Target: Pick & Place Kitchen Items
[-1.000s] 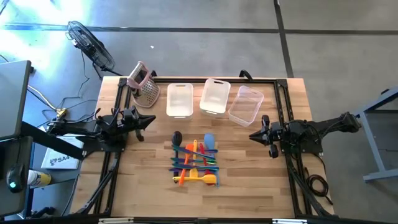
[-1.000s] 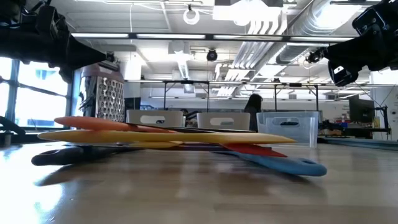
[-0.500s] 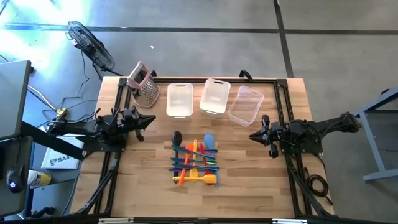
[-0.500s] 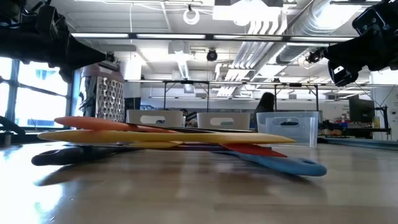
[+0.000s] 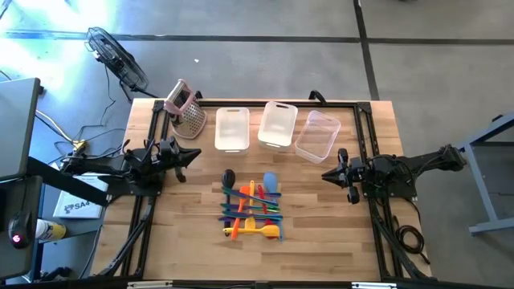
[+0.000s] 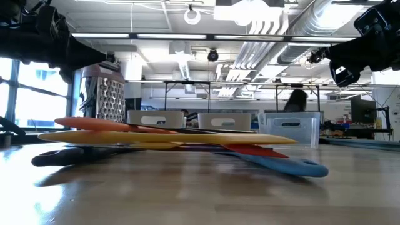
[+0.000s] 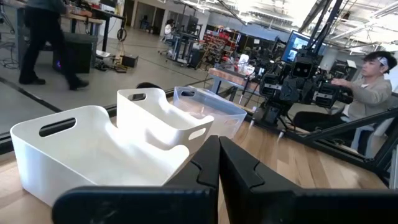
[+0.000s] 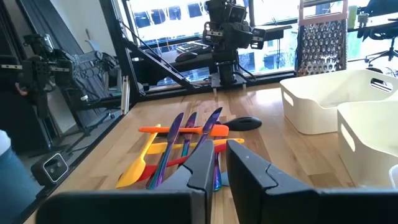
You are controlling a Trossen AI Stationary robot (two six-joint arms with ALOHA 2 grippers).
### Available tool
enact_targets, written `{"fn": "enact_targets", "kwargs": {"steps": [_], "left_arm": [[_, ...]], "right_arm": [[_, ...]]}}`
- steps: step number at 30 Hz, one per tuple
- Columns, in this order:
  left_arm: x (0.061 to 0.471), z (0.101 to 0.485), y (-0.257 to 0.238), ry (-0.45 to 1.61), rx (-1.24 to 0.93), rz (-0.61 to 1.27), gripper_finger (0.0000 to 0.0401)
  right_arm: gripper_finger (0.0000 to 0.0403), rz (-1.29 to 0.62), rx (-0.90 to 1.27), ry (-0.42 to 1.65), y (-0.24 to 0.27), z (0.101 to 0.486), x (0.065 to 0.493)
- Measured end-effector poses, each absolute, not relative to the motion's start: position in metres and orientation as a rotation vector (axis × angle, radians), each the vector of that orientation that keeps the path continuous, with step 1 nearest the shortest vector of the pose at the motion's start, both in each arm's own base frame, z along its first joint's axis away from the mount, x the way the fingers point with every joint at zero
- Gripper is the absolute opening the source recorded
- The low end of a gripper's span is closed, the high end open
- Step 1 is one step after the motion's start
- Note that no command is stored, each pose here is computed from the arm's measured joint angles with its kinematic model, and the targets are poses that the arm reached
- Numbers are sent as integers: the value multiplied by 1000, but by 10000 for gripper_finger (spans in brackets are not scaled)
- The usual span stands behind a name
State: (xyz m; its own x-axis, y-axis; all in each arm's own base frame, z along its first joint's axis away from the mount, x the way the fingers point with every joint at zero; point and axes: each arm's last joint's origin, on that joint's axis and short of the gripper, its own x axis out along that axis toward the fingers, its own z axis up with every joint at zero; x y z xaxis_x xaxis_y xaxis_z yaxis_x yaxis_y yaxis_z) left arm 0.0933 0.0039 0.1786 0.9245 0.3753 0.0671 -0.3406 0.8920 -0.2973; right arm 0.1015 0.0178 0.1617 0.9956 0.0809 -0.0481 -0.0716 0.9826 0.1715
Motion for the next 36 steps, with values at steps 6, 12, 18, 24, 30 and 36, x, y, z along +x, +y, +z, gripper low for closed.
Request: {"fn": "enact_targets", "kwargs": {"steps": [6,12,18,24,30,36], "left_arm": [[93,179,4,-124,-286,372,0],[93,179,4,-125,-286,372,0],[93,180,4,-133,-289,366,0],[93,185,4,-194,-307,358,0],[93,187,1,-213,-411,260,0],[92,188,4,-264,-549,332,0]], "right_arm": [[36,77,171,55,18,162,101],[36,77,170,55,18,162,101],[36,71,157,53,18,162,101],[36,35,119,-23,16,169,102],[36,-74,502,-205,12,184,100],[36,-182,645,-328,7,192,97]]}}
